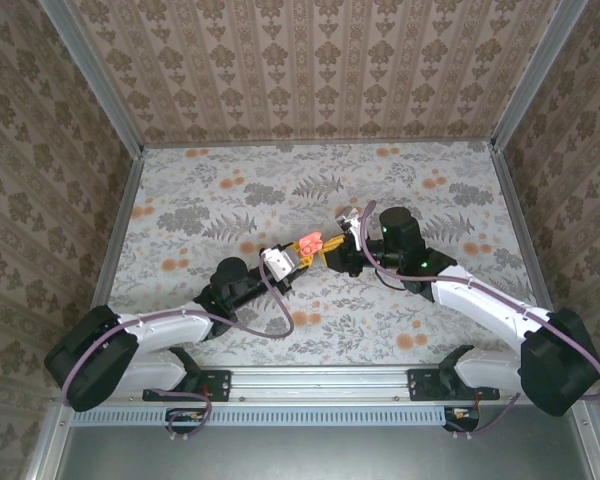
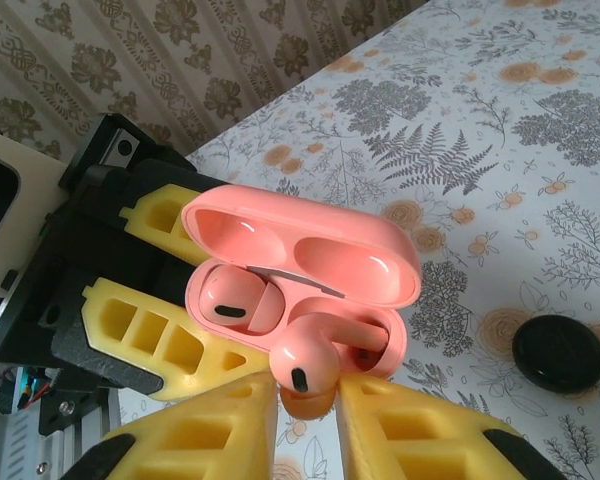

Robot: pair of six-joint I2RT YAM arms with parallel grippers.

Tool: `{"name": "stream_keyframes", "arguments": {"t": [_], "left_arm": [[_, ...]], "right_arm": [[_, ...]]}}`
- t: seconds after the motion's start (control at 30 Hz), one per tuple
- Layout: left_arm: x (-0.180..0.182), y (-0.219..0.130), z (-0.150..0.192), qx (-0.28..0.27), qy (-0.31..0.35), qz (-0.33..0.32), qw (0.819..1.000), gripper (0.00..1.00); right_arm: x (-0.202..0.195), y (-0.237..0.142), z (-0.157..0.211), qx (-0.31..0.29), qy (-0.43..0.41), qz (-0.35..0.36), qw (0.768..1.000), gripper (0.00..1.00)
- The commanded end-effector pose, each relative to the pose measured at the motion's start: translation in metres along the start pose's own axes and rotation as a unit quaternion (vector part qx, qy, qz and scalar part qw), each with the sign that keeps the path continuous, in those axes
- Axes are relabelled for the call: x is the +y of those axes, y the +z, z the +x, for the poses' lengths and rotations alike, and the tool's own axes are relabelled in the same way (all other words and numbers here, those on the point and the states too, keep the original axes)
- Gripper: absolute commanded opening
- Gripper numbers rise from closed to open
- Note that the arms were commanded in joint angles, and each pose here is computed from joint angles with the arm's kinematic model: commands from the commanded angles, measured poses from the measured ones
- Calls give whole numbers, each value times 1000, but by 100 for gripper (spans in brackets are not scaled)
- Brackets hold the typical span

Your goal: Insert wireless bluetooth earbuds into charging case

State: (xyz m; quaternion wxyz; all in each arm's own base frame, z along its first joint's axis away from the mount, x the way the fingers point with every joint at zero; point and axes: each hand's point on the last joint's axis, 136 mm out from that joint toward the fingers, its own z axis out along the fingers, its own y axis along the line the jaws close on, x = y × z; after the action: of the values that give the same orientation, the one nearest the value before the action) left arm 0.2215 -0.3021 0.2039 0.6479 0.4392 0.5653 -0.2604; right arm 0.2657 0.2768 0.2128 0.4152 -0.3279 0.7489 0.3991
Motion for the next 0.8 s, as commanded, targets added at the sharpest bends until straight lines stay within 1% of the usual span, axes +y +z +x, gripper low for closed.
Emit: {"name": "stream_keyframes", "arguments": {"t": [0.0, 0.2, 0.47, 0.6, 0.77], "left_arm": [[-12, 1, -13, -20, 15, 27, 999, 16], [-13, -2, -14, -26, 8, 29, 999, 16], [-14, -4, -16, -39, -24, 41, 998, 16], [-5, -3, -5, -25, -38, 20, 999, 16], [11, -6, 5, -7, -59, -18, 998, 16]], "right_arm": [[5, -1, -26, -28, -11, 0, 1000, 27], [1, -3, -24, -27, -9, 13, 1000, 30], [1, -3, -26, -27, -6, 15, 1000, 33], [-3, -6, -25, -24, -5, 27, 999, 34], [-16, -13, -16, 16, 35, 57, 998, 36]]}}
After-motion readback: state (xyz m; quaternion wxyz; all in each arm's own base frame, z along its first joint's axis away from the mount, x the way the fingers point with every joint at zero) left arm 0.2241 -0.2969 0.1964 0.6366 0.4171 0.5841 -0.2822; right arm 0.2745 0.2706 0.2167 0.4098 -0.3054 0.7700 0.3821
